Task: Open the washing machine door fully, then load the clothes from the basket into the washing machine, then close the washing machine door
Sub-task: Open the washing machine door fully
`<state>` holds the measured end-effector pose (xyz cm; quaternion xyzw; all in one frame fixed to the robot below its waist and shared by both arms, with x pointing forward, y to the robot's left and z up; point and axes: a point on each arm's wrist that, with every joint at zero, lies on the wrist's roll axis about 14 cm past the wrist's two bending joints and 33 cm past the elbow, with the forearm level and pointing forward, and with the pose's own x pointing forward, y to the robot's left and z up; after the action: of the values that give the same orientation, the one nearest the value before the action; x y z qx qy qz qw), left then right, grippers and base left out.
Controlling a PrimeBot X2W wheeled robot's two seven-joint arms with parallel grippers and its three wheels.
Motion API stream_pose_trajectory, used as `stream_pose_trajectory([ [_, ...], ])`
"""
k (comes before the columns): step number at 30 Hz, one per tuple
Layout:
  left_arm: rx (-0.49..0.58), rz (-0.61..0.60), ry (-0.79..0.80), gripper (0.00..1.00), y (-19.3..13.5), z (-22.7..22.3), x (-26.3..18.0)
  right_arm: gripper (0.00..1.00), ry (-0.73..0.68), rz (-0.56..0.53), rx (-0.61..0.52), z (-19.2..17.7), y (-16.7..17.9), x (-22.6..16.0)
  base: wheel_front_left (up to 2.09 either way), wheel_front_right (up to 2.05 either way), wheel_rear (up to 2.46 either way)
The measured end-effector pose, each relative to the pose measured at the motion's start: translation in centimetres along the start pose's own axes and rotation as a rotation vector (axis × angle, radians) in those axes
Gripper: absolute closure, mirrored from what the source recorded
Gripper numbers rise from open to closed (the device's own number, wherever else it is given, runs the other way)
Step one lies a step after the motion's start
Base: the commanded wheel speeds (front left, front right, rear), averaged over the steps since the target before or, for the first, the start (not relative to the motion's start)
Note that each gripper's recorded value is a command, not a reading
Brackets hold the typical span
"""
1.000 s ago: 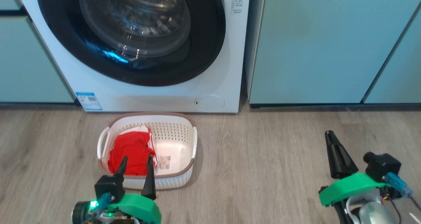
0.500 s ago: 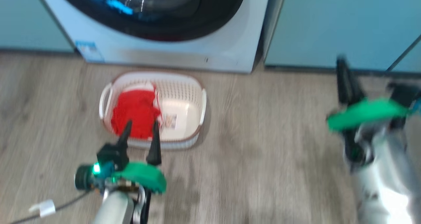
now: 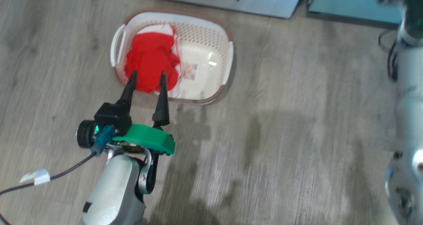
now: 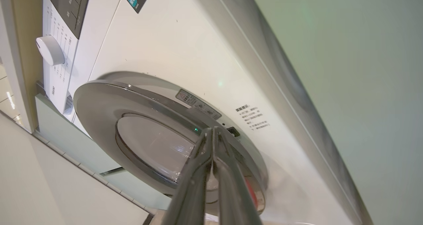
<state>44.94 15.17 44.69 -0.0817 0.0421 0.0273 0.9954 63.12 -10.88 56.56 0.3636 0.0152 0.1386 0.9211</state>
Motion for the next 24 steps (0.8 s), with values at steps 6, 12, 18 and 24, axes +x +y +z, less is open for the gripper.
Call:
stream_pose_trajectory([
  [6,-0.007,0.029,0.008,0.0,0.9,-0.4,0.5,1.0,0.088,-0.014,0.187,-1.9,-0.2,4.5,0.0,0.0,0.0],
  [12,-0.001,0.039,0.014,0.0,1.1,-0.8,0.9,1.0,0.147,-0.066,0.304,-3.7,-1.2,7.4,0.0,0.0,0.0],
  [18,-0.008,0.041,0.03,0.0,1.1,-1.4,1.3,1.0,0.194,-0.053,0.363,-4.7,0.1,9.8,0.0,0.0,0.0],
  [24,-0.013,0.047,0.04,0.0,1.4,-1.7,1.4,1.0,0.26,-0.049,0.433,-6.2,1.0,11.2,0.0,0.0,0.0],
])
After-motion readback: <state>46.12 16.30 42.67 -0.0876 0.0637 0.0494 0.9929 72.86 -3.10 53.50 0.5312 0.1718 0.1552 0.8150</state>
